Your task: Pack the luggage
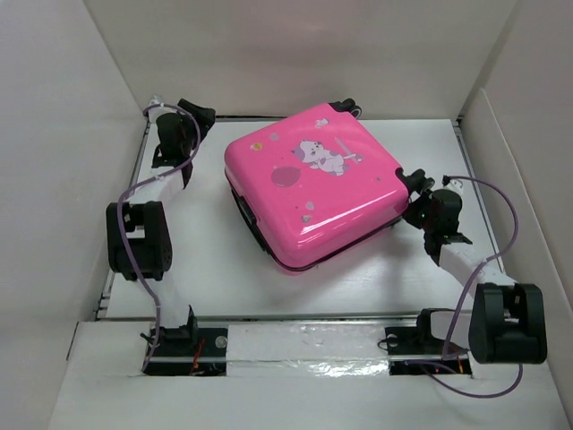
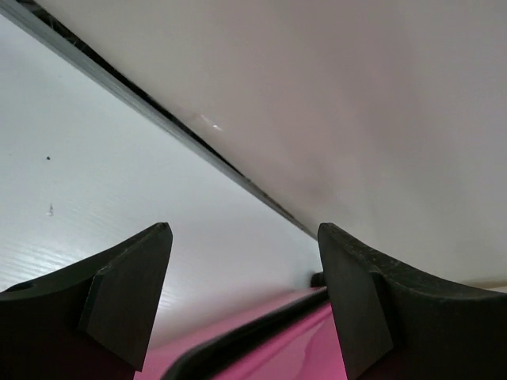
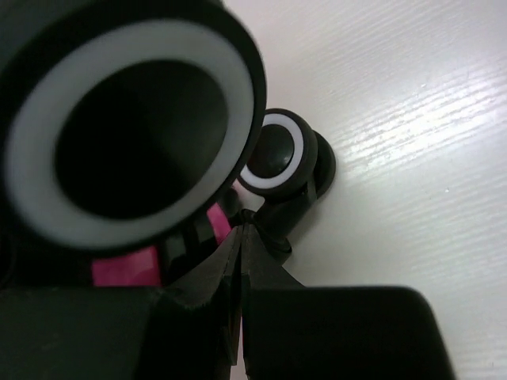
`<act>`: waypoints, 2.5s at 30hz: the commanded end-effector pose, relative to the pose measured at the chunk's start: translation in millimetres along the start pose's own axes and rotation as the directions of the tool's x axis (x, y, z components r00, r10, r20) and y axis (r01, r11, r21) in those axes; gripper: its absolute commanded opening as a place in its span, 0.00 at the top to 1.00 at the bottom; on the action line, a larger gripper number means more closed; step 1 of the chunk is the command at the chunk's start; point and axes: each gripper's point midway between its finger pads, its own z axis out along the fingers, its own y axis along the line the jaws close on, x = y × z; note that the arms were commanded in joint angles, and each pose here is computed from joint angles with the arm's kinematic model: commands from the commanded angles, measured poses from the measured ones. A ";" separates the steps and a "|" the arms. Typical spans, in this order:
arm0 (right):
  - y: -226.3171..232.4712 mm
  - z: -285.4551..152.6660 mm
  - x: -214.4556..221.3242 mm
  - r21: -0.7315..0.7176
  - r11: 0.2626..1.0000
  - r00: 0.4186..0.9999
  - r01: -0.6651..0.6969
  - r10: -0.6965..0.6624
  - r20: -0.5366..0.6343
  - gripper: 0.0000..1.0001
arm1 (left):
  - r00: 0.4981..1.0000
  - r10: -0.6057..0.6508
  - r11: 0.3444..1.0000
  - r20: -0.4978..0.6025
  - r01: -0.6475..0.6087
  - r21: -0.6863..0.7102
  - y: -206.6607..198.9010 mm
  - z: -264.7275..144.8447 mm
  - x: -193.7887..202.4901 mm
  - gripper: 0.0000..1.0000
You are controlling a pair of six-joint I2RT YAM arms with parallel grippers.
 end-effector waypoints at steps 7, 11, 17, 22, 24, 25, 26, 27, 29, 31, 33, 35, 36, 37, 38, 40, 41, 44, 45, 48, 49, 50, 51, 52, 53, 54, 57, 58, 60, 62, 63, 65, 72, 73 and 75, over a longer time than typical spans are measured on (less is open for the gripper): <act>86.2 51.2 -27.2 -0.316 0.947 0.997 0.053 -0.065 -0.028 0.94 | 0.997 -0.007 0.998 -0.079 0.012 0.061 21.9 -0.2 39.3 0.31; 121.9 74.6 -27.7 -0.406 0.911 0.992 0.065 -0.104 -0.074 0.94 | 0.997 -0.080 0.995 0.005 0.080 0.066 37.2 -42.5 43.8 0.32; 177.3 92.6 -54.5 -0.505 0.858 0.987 0.087 -0.143 -0.073 0.91 | 0.980 -0.135 0.991 0.145 0.132 0.032 52.5 -94.7 30.1 0.30; 181.3 79.8 -71.7 -0.512 0.854 0.991 0.087 -0.128 -0.045 0.62 | 0.945 -0.163 0.981 0.282 0.126 0.146 -4.7 -129.3 -33.3 0.25; 172.1 73.1 -81.5 -0.497 0.863 0.993 0.090 -0.115 -0.020 0.51 | 0.921 -0.182 0.962 0.345 0.093 0.258 -53.8 -158.0 -68.4 0.24; 174.9 60.0 -90.5 -0.500 0.858 0.992 0.113 -0.123 0.014 0.45 | 0.918 -0.177 0.957 0.354 0.076 0.281 -68.9 -168.2 -74.8 0.24; 164.0 55.5 -88.6 -0.476 0.871 0.992 0.121 -0.128 0.017 0.43 | 0.918 -0.152 0.951 0.366 0.035 0.309 -87.2 -180.9 -76.7 0.25; 156.7 50.7 -90.9 -0.441 0.888 0.991 0.131 -0.128 0.036 0.43 | 0.908 -0.163 0.927 0.385 0.007 0.376 -111.4 -206.8 -88.8 0.26; 140.4 24.2 -87.1 -0.391 0.908 0.989 0.150 -0.135 0.066 0.43 | 0.901 -0.197 0.896 0.387 0.005 0.444 -124.0 -230.5 -93.7 0.32; 132.1 3.8 -82.4 -0.345 0.926 0.986 0.156 -0.125 0.109 0.46 | 0.954 -0.156 0.814 0.257 -0.023 0.580 -136.2 -258.4 -58.1 0.40; 133.4 -32.9 -69.9 -0.370 0.910 0.977 0.188 -0.135 0.165 0.52 | 0.975 -0.127 0.777 0.180 -0.014 0.629 -125.2 -275.8 -28.7 0.58; 134.2 -55.9 -61.4 -0.387 0.886 0.961 0.254 -0.187 0.202 0.77 | 0.980 -0.086 0.791 0.178 -0.042 0.611 -112.2 -283.3 -17.1 0.87; 136.8 -77.5 -55.7 -0.423 0.861 0.954 0.281 -0.202 0.222 0.85 | 0.975 -0.052 0.789 0.214 -0.092 0.608 -111.0 -295.5 -18.8 0.94; 142.6 -89.3 -40.1 -0.464 0.834 0.952 0.298 -0.226 0.204 0.98 | 0.983 -0.021 0.826 0.182 -0.085 0.557 -93.2 -290.3 -5.9 1.00; 146.3 -100.0 -30.7 -0.501 0.811 0.952 0.302 -0.233 0.197 1.00 | 0.982 -0.009 0.838 0.186 -0.094 0.537 -86.1 -294.6 -3.4 1.00; 159.0 -129.8 1.8 -0.621 0.725 0.954 0.298 -0.245 0.172 1.00 | 0.983 0.001 0.890 0.183 -0.085 0.449 -52.2 -297.0 9.5 1.00; 162.1 -138.1 14.5 -0.655 0.697 0.954 0.294 -0.255 0.157 1.00 | 0.984 0.019 0.910 0.180 -0.091 0.404 -37.6 -295.1 15.3 1.00; 166.8 -160.1 60.5 -0.740 0.594 0.935 0.314 -0.328 0.133 1.00 | 0.996 0.071 0.975 0.054 -0.081 0.209 32.0 -272.2 62.6 1.00; 166.8 -162.1 68.6 -0.748 0.582 0.932 0.318 -0.335 0.135 1.00 | 0.996 0.078 0.988 -0.042 -0.072 0.138 64.3 -263.6 93.4 1.00; 170.0 -164.3 92.4 -0.757 0.568 0.924 0.322 -0.361 0.123 0.96 | 0.987 0.036 0.998 -0.158 -0.029 0.047 105.0 -256.3 132.9 1.00; 171.5 -163.0 96.1 -0.754 0.571 0.924 0.325 -0.362 0.124 0.82 | 0.984 0.035 0.998 -0.173 -0.028 0.048 107.9 -256.3 137.8 1.00; 167.7 -156.3 107.5 -0.741 0.586 0.918 0.328 -0.384 0.103 0.73 | 0.982 0.036 0.999 -0.187 -0.028 0.047 111.4 -256.7 142.8 1.00; 169.7 -156.5 115.0 -0.739 0.585 0.913 0.335 -0.395 0.102 0.66 | 0.977 0.042 0.998 -0.207 -0.033 0.047 115.8 -258.9 150.4 1.00; 175.4 -157.3 115.8 -0.746 0.569 0.912 0.345 -0.391 0.123 0.54 | 0.976 0.047 0.998 -0.211 -0.037 0.051 117.0 -259.9 152.1 1.00; 174.7 -151.7 124.5 -0.740 0.575 0.907 0.349 -0.405 0.113 0.49 | 0.974 0.055 0.998 -0.219 -0.044 0.056 117.9 -261.1 154.4 1.00; 170.7 -144.9 129.5 -0.719 0.598 0.908 0.355 -0.402 0.114 0.47 | 0.969 0.058 0.998 -0.239 -0.047 0.053 120.2 -262.3 158.8 0.97; 178.8 -133.5 137.8 -0.701 0.599 0.896 0.386 -0.423 0.133 0.46 | 0.953 0.062 0.993 -0.297 -0.030 0.112 113.7 -265.3 171.6 0.65; 183.2 -129.8 134.5 -0.696 0.601 0.900 0.392 -0.408 0.154 0.46 | 0.955 0.065 0.989 -0.289 -0.022 0.149 107.0 -264.7 170.5 0.61; 181.2 -114.9 141.1 -0.666 0.627 0.895 0.405 -0.421 0.147 0.45 | 0.943 0.064 0.986 -0.326 -0.009 0.169 104.2 -266.0 177.4 0.52; 187.8 -110.4 140.4 -0.659 0.628 0.894 0.414 -0.416 0.165 0.45 | 0.943 0.064 0.978 -0.325 0.006 0.209 95.5 -265.9 176.6 0.51; 188.4 -106.8 138.4 -0.649 0.635 0.896 0.419 -0.405 0.181 0.45 | 0.936 0.064 0.977 -0.346 0.012 0.214 95.0 -266.8 180.3 0.51; 187.0 -97.7 139.5 -0.630 0.648 0.896 0.429 -0.393 0.206 0.45 | 0.932 0.073 0.972 -0.355 0.012 0.233 89.9 -266.1 180.2 0.52; 207.7 -98.7 137.7 -0.664 0.582 0.879 0.470 -0.375 0.293 0.47 | 0.895 0.189 0.951 -0.405 -0.065 0.301 81.2 -276.6 200.5 0.57; 208.1 -98.9 137.5 -0.664 0.579 0.877 0.474 -0.378 0.296 0.48 | 0.889 0.203 0.955 -0.412 -0.086 0.284 85.1 -277.8 203.7 0.57; 206.8 -102.4 137.3 -0.664 0.577 0.876 0.476 -0.376 0.301 0.48 | 0.897 0.232 0.949 -0.377 -0.123 0.291 84.0 -278.0 200.3 0.58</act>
